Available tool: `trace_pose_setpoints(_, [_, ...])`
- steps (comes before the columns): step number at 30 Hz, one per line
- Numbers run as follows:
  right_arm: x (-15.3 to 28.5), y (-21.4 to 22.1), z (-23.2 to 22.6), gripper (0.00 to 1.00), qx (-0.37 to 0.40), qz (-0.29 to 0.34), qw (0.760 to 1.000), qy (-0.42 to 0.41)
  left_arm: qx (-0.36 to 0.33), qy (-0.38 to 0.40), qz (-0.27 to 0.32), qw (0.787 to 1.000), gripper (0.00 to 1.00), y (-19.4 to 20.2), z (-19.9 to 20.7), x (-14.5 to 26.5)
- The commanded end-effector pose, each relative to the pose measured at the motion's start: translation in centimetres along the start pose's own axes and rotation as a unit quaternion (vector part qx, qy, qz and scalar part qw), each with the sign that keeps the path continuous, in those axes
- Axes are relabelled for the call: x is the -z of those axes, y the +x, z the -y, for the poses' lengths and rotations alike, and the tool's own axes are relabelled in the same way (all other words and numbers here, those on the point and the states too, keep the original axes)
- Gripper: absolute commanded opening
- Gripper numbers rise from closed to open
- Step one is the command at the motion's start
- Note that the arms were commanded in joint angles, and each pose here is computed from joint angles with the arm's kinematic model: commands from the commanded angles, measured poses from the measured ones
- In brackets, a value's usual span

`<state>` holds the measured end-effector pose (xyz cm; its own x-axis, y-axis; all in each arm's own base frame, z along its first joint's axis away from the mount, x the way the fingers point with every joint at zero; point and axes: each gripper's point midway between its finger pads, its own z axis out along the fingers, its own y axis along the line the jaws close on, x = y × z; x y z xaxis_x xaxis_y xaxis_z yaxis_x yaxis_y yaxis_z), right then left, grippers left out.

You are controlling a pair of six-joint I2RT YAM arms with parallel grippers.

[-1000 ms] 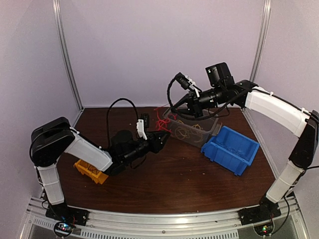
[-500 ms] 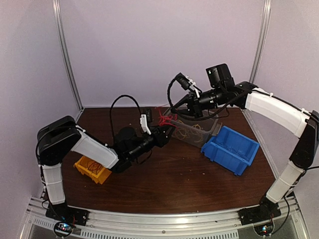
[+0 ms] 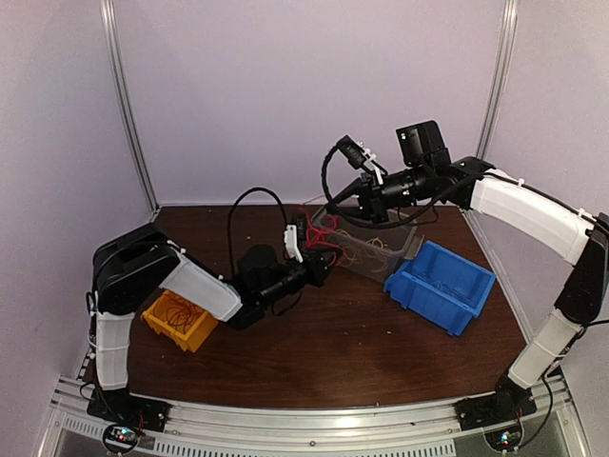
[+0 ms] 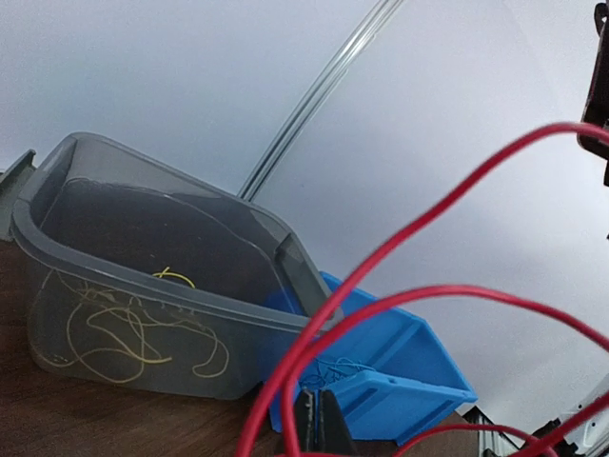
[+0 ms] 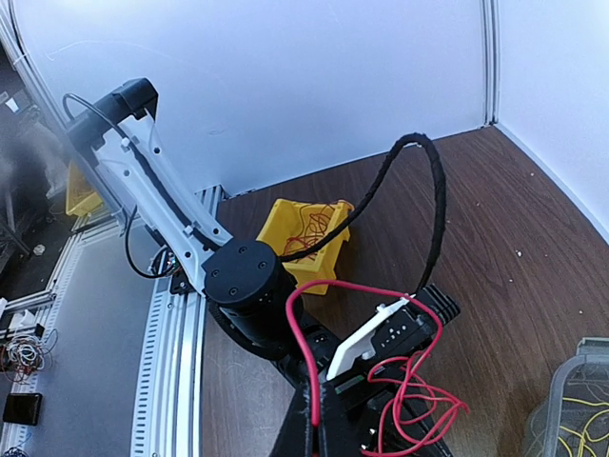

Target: Untangle the cables

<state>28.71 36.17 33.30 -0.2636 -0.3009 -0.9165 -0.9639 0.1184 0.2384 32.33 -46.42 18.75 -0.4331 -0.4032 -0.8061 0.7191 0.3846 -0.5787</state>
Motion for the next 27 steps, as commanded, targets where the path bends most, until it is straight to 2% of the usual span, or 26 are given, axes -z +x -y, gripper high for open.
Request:
trace_pose_setpoints(1, [1.8, -2.3, -0.8, 0.00, 0.021, 0.027, 0.999, 0.008, 0.007, -0.028, 0.006, 1.000, 0.00, 0.3, -1.2, 0.7])
trace_pose_setpoints(7, [6.2, -4.3, 3.4, 0.00, 0.021, 0.052, 0.994, 0.096, 0.004, -0.082, -0.002, 0.997, 0.00, 1.4, -3.4, 5.0])
trace_pose_setpoints(10, [7.8, -3.7, 5.5, 0.00, 0.045, 0.018, 0.989, 0.140, -0.003, -0.110, 0.000, 0.994, 0.00, 1.3, -4.3, 7.5])
trace_pose_setpoints(16, [11.2, -0.4, 8.5, 0.00, 0.084, -0.069, 0.964, 0.243, -0.064, -0.166, 0.025, 0.984, 0.00, -3.1, -4.4, 11.7])
trace_pose_setpoints(20, [15.7, 1.9, 12.2, 0.00, 0.086, -0.115, 0.925, 0.351, -0.128, -0.216, 0.043, 0.967, 0.00, -8.0, -4.2, 14.2])
trace_pose_setpoints(23, [19.7, 2.2, 14.2, 0.00, 0.074, -0.119, 0.896, 0.421, -0.159, -0.258, 0.053, 0.952, 0.00, -11.9, -4.6, 16.9])
trace_pose_setpoints(27, [23.2, 2.2, 15.5, 0.00, 0.045, -0.095, 0.882, 0.459, -0.199, -0.311, 0.085, 0.926, 0.00, -17.1, -4.7, 21.2])
